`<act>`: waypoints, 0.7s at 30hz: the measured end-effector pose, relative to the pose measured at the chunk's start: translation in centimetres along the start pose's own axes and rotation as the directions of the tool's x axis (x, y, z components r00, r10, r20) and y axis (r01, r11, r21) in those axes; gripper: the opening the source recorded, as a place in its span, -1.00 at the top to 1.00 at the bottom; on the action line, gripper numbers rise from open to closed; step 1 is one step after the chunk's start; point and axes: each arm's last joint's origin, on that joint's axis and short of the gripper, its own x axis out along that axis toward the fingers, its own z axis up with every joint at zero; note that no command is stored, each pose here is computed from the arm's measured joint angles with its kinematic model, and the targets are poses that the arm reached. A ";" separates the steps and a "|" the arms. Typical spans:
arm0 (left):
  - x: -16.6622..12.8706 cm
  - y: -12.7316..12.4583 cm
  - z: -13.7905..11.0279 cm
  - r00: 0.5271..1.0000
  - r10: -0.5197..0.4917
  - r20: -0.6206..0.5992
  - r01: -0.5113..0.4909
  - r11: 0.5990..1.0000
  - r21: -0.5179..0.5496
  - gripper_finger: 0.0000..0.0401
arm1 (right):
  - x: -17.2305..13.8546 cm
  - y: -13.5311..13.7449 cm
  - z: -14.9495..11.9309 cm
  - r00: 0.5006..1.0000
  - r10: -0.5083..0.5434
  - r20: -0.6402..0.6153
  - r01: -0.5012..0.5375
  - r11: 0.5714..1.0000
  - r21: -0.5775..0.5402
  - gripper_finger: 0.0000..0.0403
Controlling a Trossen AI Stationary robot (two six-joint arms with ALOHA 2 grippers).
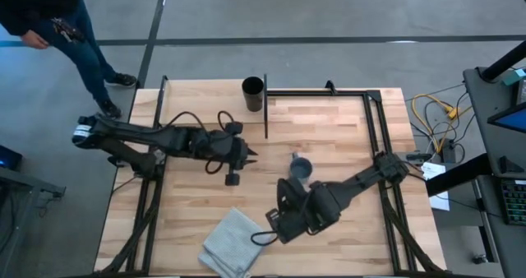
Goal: Stack small to large cups/mugs on shelf
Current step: Put the blue mug on the shelf
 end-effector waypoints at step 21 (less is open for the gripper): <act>10.9 6.7 -2.0 0.996 -0.002 0.086 0.015 0.988 -0.154 1.00 | 7.2 -2.1 -4.8 0.962 -0.261 0.078 0.222 0.917 0.332 0.96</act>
